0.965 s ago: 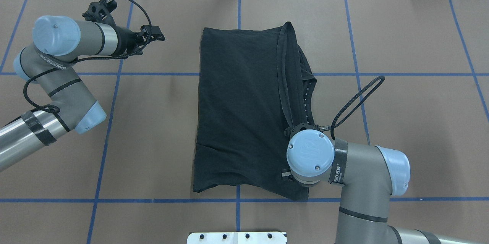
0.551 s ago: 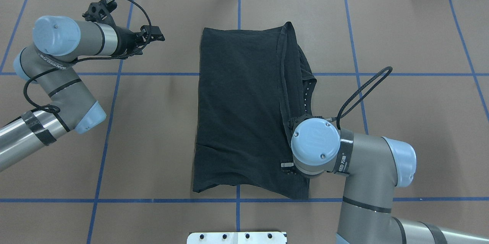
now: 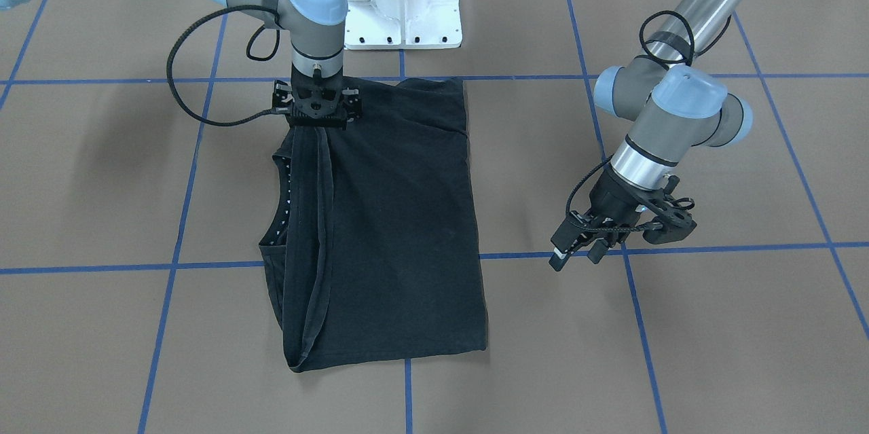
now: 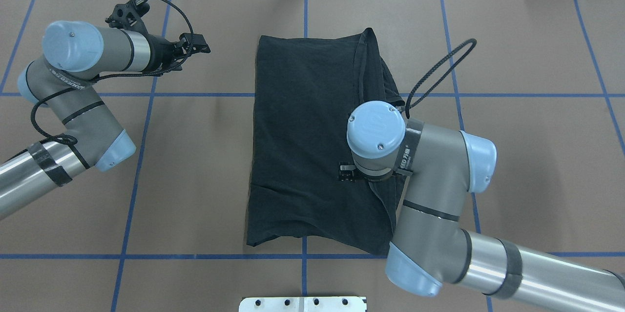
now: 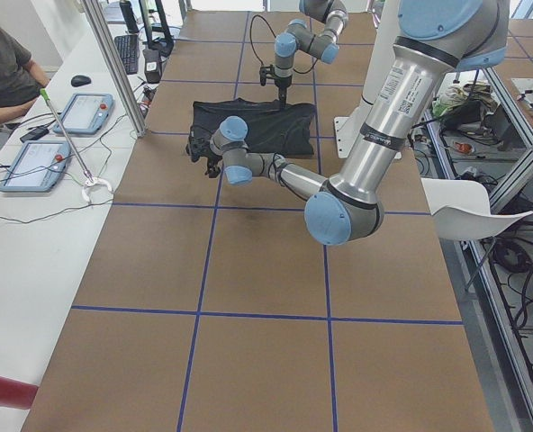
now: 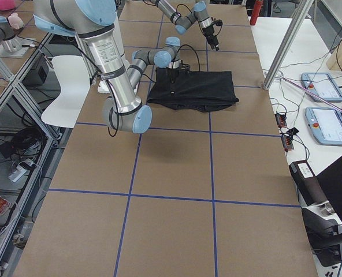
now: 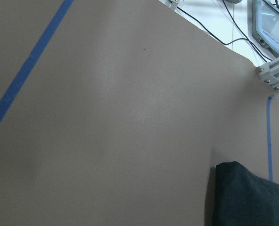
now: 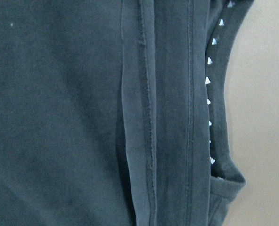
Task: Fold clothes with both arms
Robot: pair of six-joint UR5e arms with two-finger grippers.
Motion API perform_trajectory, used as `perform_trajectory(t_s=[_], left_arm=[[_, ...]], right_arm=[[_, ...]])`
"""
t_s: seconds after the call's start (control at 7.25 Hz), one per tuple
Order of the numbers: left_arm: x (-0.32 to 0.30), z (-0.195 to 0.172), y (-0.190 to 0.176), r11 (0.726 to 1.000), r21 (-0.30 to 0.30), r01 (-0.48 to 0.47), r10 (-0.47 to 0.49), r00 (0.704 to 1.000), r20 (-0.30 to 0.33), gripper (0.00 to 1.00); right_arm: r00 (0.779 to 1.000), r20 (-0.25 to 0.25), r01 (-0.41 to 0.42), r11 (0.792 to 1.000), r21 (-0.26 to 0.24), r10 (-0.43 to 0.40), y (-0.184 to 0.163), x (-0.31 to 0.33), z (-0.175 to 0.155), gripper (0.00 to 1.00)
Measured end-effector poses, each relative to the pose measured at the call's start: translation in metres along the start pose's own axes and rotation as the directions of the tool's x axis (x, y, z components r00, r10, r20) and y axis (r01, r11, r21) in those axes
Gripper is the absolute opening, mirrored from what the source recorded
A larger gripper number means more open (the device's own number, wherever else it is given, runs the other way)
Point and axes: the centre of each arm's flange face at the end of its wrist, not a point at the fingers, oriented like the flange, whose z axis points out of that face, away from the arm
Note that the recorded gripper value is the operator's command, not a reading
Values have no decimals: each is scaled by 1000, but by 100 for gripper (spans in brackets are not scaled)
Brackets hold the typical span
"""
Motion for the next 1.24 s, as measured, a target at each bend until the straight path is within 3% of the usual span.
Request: perform_trajectory(t_s=[0.14,0.41,0.83,1.1,1.24], left_arm=[[0,0,0,1000,0,0,0,1000,1,100],[-1,1,1,1000,-2,0,0,1000,2,100],[-1,1,1,1000,-2,0,0,1000,2,100],[-1,1,1,1000,-1,0,0,1000,2,100],[-1,1,1,1000,-1,0,0,1000,2,100]], right_arm=[[1000,-17,12,1000,6,-12,-20,-5,8,79],[999,-45,32,999,12,-31,-45,-13,17,61],[997,-62,40,999,8,-40,-50,-14,24,41],[997,-64,41,999,5,-40,-49,-15,26,5],[997,-66,41,999,4,-40,-49,-15,27,0]])
